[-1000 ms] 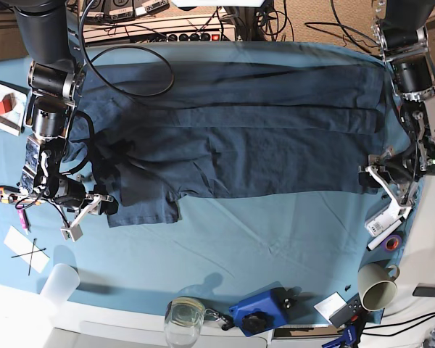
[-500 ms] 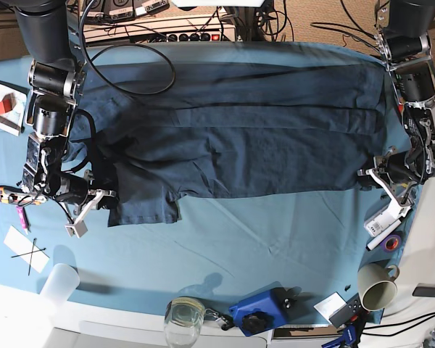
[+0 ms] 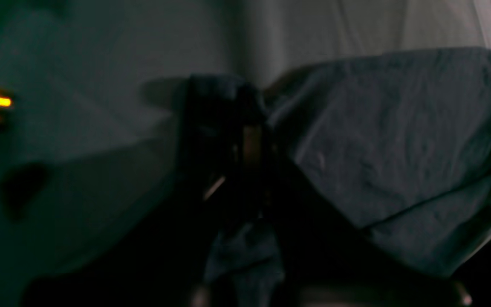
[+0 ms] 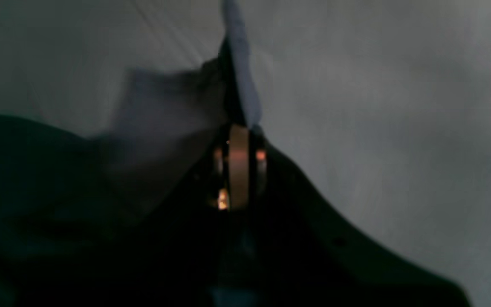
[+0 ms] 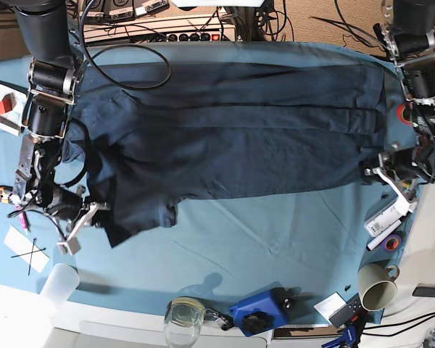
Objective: Fold the T-shirt properly
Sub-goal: 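Grasp the hem edge with both grippers and fold it toward the collar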
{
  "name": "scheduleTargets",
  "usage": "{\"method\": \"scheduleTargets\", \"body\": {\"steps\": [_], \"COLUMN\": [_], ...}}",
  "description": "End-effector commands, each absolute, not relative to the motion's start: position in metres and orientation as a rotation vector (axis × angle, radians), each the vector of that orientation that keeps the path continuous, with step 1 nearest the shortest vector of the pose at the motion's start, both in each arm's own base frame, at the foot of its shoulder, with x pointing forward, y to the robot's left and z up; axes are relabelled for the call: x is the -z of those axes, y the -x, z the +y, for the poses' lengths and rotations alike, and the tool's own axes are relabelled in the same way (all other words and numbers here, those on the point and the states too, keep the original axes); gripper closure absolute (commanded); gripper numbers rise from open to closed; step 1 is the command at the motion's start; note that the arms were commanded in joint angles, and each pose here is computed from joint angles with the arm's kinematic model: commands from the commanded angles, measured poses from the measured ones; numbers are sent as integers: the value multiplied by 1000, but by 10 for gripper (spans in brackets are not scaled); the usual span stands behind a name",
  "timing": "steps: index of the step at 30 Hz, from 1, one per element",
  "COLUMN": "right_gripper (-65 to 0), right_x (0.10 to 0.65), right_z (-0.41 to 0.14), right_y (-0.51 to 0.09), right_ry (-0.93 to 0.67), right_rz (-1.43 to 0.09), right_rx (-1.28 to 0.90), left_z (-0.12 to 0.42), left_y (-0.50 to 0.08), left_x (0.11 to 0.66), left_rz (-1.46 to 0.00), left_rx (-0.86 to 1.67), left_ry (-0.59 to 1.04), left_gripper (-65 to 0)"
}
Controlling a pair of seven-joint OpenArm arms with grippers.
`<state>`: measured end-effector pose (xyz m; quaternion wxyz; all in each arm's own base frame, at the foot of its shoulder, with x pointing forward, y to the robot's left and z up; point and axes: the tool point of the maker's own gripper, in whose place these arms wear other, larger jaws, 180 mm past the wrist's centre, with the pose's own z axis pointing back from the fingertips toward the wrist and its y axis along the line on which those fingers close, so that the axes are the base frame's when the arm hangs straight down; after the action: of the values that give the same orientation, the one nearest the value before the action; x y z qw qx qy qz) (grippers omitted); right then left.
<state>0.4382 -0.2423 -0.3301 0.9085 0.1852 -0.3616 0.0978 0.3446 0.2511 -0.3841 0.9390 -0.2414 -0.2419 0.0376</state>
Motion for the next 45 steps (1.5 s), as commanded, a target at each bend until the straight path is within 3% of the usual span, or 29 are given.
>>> {"method": "scheduleTargets", "body": {"steps": [1,8,18,24,30,45], "right_gripper": [0,0,0,0,0,0], "right_x": [304,292,269,273,281,286], "right_z": [-248,-238,-254,-266,-261,-265], "right_y": [-451,-442,-392,-368,-345,-280], "right_ry": [-373,-420,-375,-354,-375,-270], "right_rz": [-813,-809,-910,-921,-892,-861], "right_rx": [-213,-241,-249,-218,-229,-256], "left_z": [260,245,240,264,278,283], "left_y": [-356,-350,-330,-311,-291,-251], "left_x": [362,341,335,328,322,335], "left_rz": [-547,-536,-547,-597,-643,-593], "left_rx": [-60,24,118,67,18,-26], "left_ry": [487,555,470,400,437,470], "left_gripper": [0,0,0,0,0,0]}}
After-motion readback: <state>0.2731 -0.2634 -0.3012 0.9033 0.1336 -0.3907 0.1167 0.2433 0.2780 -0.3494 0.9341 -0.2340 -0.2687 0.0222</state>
